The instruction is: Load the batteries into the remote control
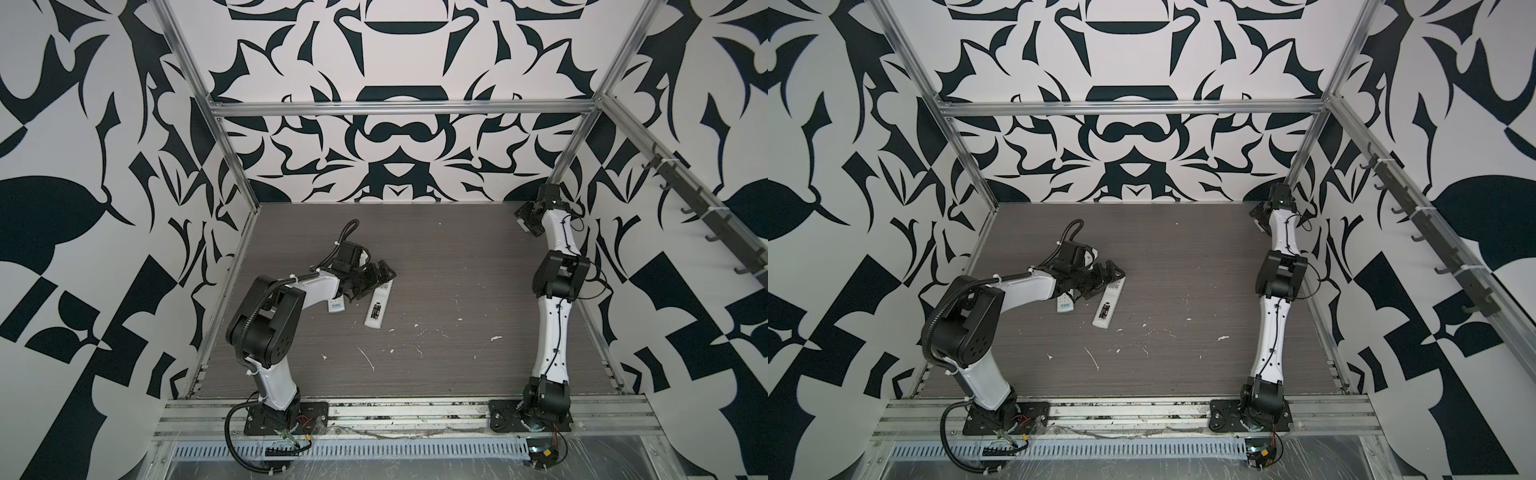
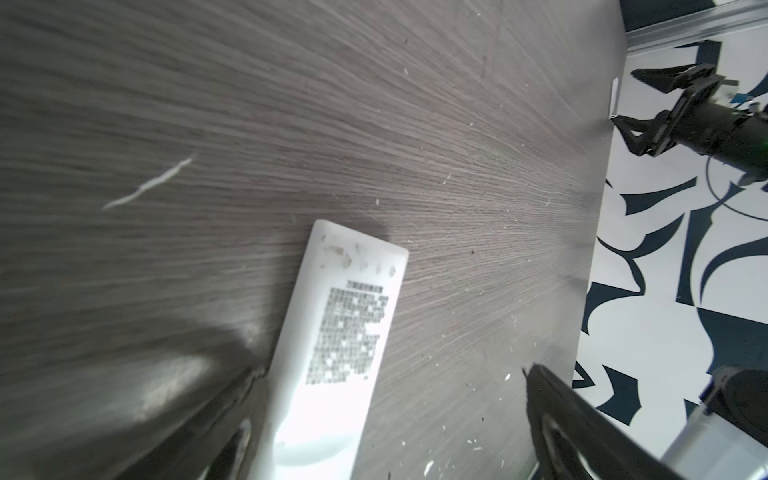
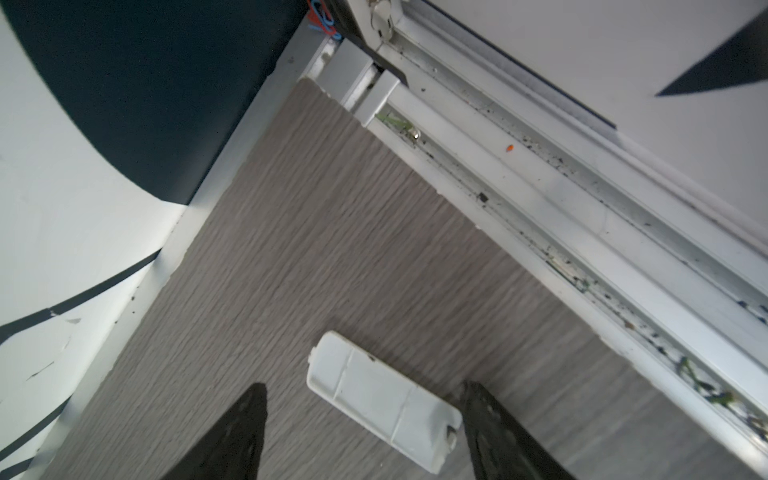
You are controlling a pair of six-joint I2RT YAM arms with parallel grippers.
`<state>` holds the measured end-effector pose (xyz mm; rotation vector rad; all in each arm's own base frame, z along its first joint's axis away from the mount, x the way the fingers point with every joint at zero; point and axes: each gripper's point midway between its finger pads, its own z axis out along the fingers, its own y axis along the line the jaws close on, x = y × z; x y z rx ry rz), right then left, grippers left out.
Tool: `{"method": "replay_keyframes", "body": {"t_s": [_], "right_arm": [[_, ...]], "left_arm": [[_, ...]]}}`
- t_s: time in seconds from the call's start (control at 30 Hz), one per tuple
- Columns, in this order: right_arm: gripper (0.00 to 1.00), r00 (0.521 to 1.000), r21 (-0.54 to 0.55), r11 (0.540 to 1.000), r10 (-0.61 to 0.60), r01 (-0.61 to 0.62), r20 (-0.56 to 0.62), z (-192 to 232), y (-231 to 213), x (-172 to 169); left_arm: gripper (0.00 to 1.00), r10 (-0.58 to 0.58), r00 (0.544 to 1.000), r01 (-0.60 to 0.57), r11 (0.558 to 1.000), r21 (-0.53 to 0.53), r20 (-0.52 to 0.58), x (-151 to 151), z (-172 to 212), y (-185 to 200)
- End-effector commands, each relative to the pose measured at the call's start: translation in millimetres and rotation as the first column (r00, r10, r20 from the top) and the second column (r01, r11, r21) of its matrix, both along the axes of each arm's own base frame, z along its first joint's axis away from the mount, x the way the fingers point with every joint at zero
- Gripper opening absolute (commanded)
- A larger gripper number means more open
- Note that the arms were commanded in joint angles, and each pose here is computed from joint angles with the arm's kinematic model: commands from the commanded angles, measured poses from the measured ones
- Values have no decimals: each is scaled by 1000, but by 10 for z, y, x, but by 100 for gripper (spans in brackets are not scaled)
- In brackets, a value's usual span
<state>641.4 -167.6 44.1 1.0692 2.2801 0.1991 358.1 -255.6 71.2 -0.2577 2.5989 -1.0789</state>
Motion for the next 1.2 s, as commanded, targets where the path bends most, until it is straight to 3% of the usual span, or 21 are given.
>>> {"method": "replay_keyframes", "body": {"t_s": [0.0, 0.2, 0.43, 0.8, 1.17], "right_arm": [[75, 995, -3, 996, 87, -87, -44, 29, 206, -68], [67, 978, -71, 981, 169, -178, -123, 15, 348, -161], [50, 956, -107, 963, 225, -248, -187, -37, 448, -241], [24, 951, -153, 954, 221, -257, -218, -48, 421, -264], [16, 942, -158, 950, 225, -268, -249, -67, 421, -326]], "left_arm": [[99, 53, 999, -53, 999, -12, 5, 13, 139, 137], [100, 211, 977, -210, 969, -129, -6, 167, 202, 529], [98, 277, 961, -277, 947, -164, -24, 223, 203, 778], [96, 290, 956, -292, 936, -198, -39, 291, 179, 768], [95, 287, 957, -290, 934, -208, -45, 355, 171, 778]]}}
